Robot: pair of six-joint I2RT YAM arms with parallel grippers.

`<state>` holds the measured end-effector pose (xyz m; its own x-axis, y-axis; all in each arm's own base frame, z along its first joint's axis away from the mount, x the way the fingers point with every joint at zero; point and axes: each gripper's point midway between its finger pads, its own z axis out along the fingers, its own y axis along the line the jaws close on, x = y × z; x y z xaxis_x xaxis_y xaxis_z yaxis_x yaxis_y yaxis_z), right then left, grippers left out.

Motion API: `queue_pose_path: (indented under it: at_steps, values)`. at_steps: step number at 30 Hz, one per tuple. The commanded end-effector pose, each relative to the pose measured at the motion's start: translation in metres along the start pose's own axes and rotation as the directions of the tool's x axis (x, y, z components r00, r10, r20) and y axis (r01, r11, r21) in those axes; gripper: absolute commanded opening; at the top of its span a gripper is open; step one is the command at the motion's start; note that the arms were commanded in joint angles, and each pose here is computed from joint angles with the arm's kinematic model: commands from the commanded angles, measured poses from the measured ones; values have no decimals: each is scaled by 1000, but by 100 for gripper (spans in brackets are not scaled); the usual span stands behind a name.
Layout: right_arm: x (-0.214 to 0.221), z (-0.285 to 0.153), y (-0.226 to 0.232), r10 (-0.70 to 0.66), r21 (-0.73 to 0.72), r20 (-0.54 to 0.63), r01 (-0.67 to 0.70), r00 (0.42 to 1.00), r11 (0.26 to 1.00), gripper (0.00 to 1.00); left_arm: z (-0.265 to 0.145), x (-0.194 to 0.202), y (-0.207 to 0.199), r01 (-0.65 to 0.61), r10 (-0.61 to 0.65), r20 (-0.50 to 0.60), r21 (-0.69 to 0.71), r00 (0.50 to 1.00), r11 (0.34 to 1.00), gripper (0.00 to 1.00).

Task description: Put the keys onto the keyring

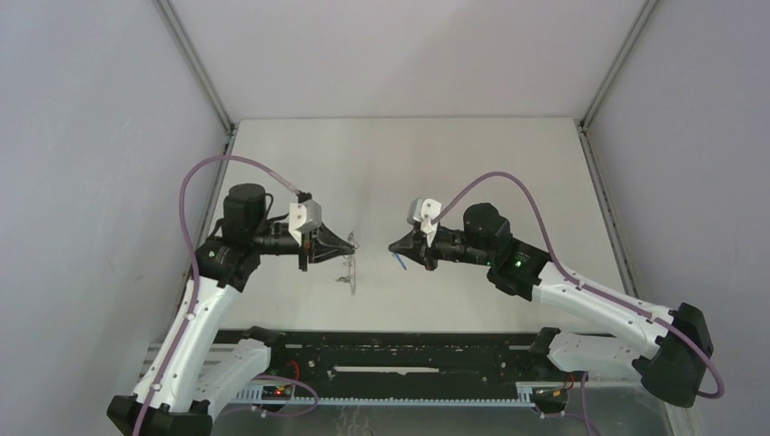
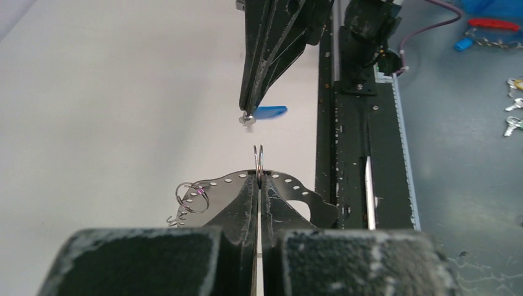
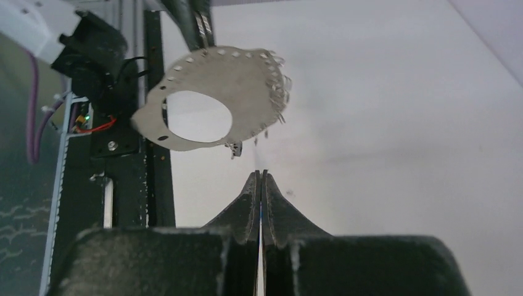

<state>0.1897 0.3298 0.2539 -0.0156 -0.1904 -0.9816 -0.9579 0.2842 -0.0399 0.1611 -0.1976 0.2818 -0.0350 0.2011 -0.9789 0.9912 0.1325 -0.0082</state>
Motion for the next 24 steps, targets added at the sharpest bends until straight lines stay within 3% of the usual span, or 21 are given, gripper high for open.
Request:
queue_pose_path:
  at_steps: [1,8,24]
  values:
    - [-30,-5,25,-226,-144,143,246,964,959,0,2,-14,-22,-63,59,44,95,997,994,0]
    - [-51,-17,47,-321,-261,225,374,920,890,0,5,-17,-32,-82,76,53,131,996,988,0]
    - [-88,-48,72,-353,-459,367,498,861,736,0,13,-18,-59,-245,236,66,221,970,944,0]
